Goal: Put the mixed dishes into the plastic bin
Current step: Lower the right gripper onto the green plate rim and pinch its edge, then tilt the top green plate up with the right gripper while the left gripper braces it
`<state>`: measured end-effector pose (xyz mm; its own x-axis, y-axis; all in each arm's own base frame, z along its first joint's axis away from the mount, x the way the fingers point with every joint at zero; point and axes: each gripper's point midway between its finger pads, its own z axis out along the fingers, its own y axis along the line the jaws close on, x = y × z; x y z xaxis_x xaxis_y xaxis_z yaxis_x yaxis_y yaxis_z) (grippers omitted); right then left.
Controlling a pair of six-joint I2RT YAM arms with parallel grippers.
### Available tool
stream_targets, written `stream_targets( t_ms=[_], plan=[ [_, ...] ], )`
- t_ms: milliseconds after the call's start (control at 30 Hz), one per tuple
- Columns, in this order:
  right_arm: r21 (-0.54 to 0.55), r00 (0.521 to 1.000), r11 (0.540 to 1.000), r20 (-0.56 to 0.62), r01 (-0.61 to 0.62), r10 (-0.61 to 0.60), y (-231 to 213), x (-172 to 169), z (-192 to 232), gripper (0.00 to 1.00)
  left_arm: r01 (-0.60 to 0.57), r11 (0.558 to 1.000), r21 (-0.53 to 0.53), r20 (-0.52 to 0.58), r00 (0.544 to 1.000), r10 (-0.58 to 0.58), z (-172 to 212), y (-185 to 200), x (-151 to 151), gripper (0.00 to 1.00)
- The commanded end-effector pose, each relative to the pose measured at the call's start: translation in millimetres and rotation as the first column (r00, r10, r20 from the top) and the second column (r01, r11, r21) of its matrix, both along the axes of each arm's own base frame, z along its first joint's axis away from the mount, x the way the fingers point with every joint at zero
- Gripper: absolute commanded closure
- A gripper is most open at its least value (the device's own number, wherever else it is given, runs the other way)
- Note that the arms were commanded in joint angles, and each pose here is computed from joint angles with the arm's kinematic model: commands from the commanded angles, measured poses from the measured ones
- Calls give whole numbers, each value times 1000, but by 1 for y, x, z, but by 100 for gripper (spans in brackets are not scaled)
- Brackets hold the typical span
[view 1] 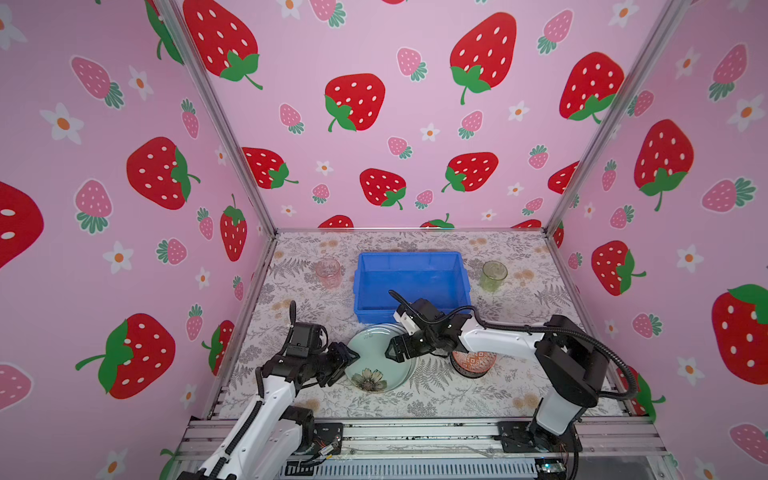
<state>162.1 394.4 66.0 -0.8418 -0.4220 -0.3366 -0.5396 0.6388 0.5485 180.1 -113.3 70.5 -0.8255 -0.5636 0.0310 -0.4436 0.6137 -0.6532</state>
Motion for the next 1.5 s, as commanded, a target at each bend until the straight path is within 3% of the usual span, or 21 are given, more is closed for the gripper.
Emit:
stream_targets(
  t_ms=[0,267,467,1033,1467],
  plan=[
    [115,998,992,-20,-59,62,24,-10,19,13,23,998,-67,49,999,-20,21,-10,5,37],
    [113,996,990,-18,-81,84,29,-10,19,13,-2,998,-56,5,1000,2,13,-7,-1,35],
    [111,996,990,-22,-86,89,30,-11,16,13,-23,998,-53,-1,1000,23,12,-5,-4,47],
    [124,995,988,-24,-89,93,32,-12,18,13,-23,997,-74,51,998,27,34,-6,0,62],
    [142,994,985,-26,-98,102,35,-13,22,13,-15,994,-108,84,996,24,43,-11,4,84]
  ],
)
